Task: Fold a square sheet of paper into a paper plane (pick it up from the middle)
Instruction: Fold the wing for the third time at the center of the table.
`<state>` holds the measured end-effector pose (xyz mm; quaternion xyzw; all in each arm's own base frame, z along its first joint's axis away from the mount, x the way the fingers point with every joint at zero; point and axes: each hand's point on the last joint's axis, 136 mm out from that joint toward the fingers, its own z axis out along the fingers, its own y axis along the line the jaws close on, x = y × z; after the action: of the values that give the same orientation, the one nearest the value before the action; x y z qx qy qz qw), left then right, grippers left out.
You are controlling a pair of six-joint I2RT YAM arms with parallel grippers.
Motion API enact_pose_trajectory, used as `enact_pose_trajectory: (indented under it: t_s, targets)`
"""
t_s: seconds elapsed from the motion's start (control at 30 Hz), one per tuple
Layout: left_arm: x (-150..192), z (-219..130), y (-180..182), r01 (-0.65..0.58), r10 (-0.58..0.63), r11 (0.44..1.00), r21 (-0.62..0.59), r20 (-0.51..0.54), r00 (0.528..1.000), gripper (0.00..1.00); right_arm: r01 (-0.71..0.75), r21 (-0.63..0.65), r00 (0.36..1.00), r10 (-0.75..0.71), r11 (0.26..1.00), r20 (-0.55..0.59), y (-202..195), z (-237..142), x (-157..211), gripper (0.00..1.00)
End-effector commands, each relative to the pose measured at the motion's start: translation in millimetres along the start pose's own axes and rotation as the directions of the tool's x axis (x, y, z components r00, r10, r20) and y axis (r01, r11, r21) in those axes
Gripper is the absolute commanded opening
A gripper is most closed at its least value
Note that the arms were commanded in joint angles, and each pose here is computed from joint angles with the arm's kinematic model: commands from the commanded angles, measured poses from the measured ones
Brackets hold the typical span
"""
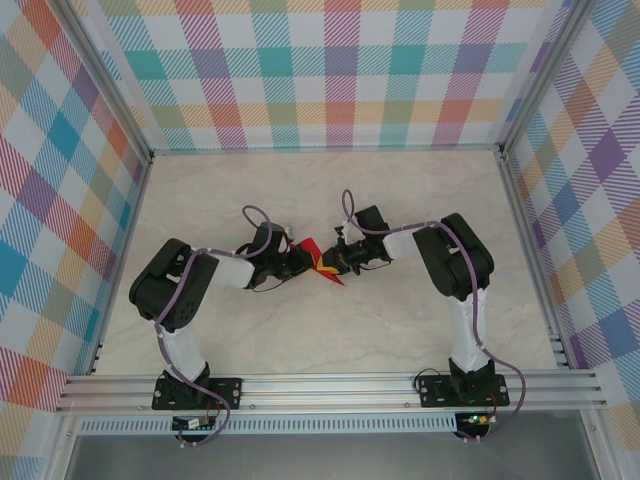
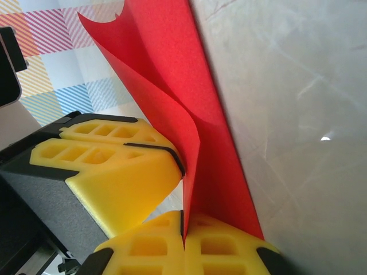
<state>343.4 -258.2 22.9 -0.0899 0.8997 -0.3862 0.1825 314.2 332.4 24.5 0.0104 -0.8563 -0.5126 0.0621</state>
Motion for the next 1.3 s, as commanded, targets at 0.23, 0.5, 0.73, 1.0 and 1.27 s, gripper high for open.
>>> enact_pose_trajectory:
  t_s: [0.23, 0.5, 0.73, 1.0, 1.27]
  targets:
    - [19, 8, 50, 0.076, -0.087, 0.974, -0.212, -0.045, 0.995, 0.07, 0.036, 0.169, 0.999, -0.041, 0.985, 0.024, -15, -12, 7, 0.16]
    - [21, 9, 53, 0.086, -0.1, 0.971, -0.224, -0.053, 0.994, 0.06, 0.081, 0.185, 0.996, -0.086, 0.979, 0.021, -15, -20, 18, 0.18]
    - [19, 8, 47, 0.079, -0.094, 0.975, -0.206, -0.06, 0.994, 0.06, 0.073, 0.212, 0.997, -0.08, 0.975, 0.022, -25, -19, 19, 0.15]
    - [9, 6, 18, 0.029, -0.037, 0.992, -0.122, -0.071, 0.997, 0.07, 0.047, 0.246, 0.998, -0.056, 0.968, 0.03, -41, -16, 16, 0.05]
    - [3, -9, -21, -0.032, 0.034, 0.999, 0.024, -0.056, 0.998, 0.14, 0.019, 0.145, 0.999, -0.023, 0.989, 0.029, -28, -12, 13, 0.01]
